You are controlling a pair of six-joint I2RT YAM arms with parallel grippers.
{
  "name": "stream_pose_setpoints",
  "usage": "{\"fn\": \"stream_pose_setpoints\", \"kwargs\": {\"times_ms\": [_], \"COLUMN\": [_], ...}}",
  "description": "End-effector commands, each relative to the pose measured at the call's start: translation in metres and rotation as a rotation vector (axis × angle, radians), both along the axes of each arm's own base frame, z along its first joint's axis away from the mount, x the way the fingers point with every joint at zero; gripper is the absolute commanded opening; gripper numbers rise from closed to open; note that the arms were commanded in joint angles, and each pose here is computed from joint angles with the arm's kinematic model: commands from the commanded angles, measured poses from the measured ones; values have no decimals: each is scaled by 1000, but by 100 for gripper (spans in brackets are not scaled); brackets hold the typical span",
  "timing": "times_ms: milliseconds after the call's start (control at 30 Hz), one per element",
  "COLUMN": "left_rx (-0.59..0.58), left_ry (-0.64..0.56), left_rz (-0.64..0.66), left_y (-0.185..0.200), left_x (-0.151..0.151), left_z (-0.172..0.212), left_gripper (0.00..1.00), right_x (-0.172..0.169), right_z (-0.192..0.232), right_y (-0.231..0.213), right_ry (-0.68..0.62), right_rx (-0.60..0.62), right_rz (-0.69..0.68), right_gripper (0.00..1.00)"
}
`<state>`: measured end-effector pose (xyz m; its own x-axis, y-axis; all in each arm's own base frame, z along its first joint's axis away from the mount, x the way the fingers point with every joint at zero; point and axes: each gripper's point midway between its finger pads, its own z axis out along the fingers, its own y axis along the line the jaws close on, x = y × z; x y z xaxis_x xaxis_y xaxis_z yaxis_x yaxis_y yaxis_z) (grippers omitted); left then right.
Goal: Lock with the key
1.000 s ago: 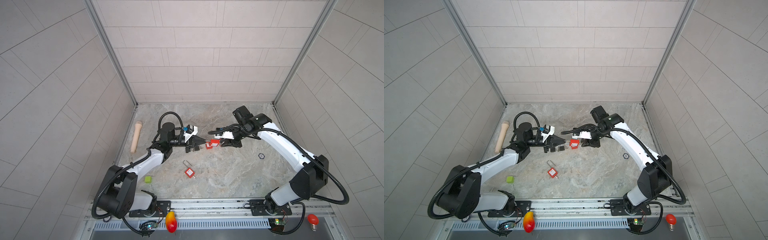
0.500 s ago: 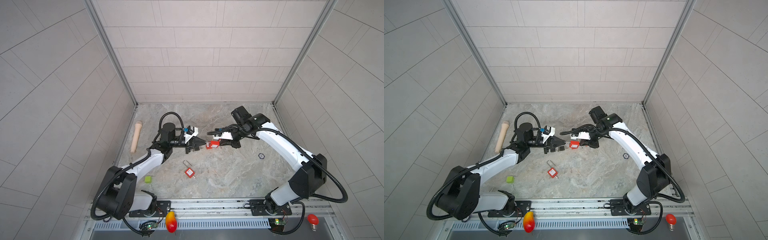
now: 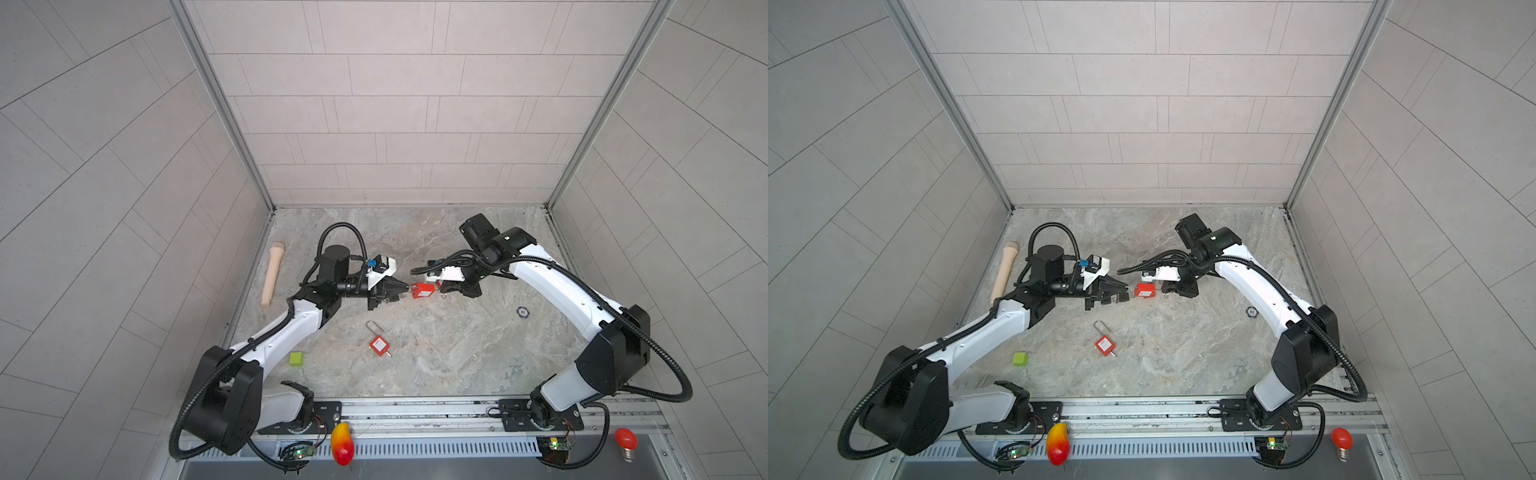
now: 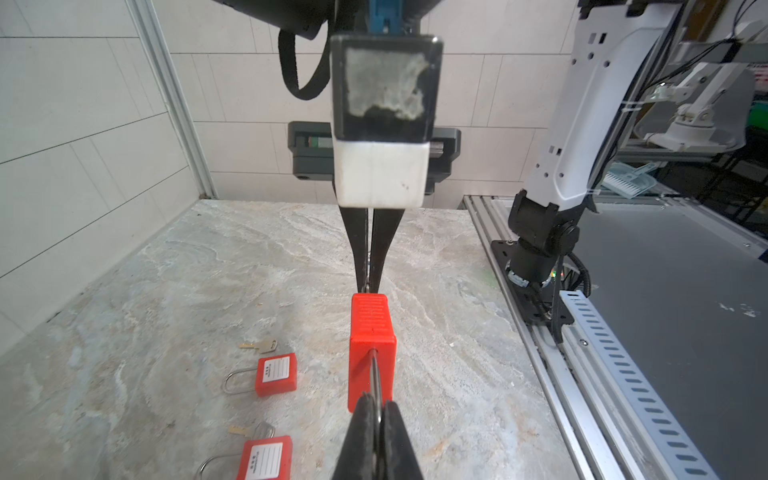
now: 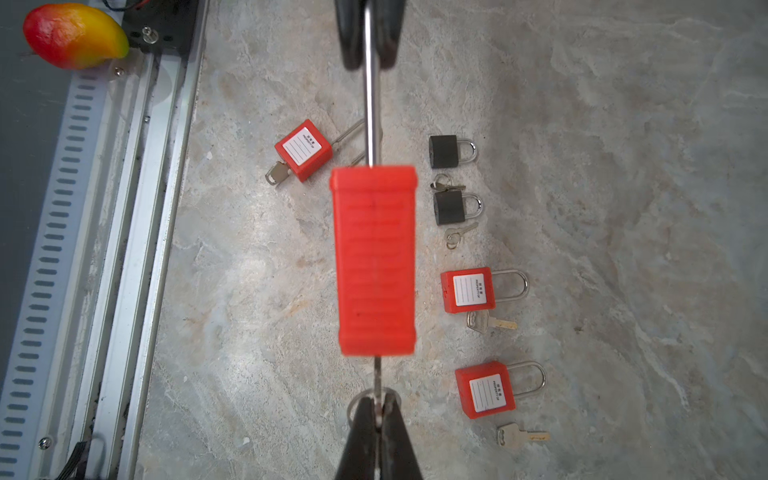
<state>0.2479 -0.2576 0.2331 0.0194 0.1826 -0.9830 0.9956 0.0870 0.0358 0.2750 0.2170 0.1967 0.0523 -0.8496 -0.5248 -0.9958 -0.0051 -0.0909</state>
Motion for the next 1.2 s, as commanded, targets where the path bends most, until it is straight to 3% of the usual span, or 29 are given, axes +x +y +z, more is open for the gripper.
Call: {"fn": "stream_pose_setpoints", "kwargs": {"times_ms": [0, 133, 300, 533, 700, 967, 1167], "left_rx": [21, 57, 190, 552, 736, 910, 1028], "left_ry": [-55, -40, 40, 254, 360, 445, 475], "left_rz": [-7, 10, 88, 149, 149, 136, 75], "left_y": [6, 14, 43, 101, 124, 142, 153], "left_x": [-4, -4, -3, -16, -19, 7, 28], "left_z": [10, 6, -7, -38, -57, -91, -109], "left_gripper": [0, 0, 0, 0, 0, 0, 0], "right_x": [3, 6, 25, 56, 71, 70, 57], "right_z": [-14, -13, -17, -19, -20, -33, -55], "right_y": [-28, -28, -26, -1, 17, 54, 72], "right_ry": [-14, -30, -30, 35, 49, 77, 126], "right_rx": [-125, -114, -69, 110, 164, 237, 222], "right_rz": [-41, -71, -229, -499, -619, -698, -725], "right_gripper": [0, 0, 0, 0, 0, 0, 0]}}
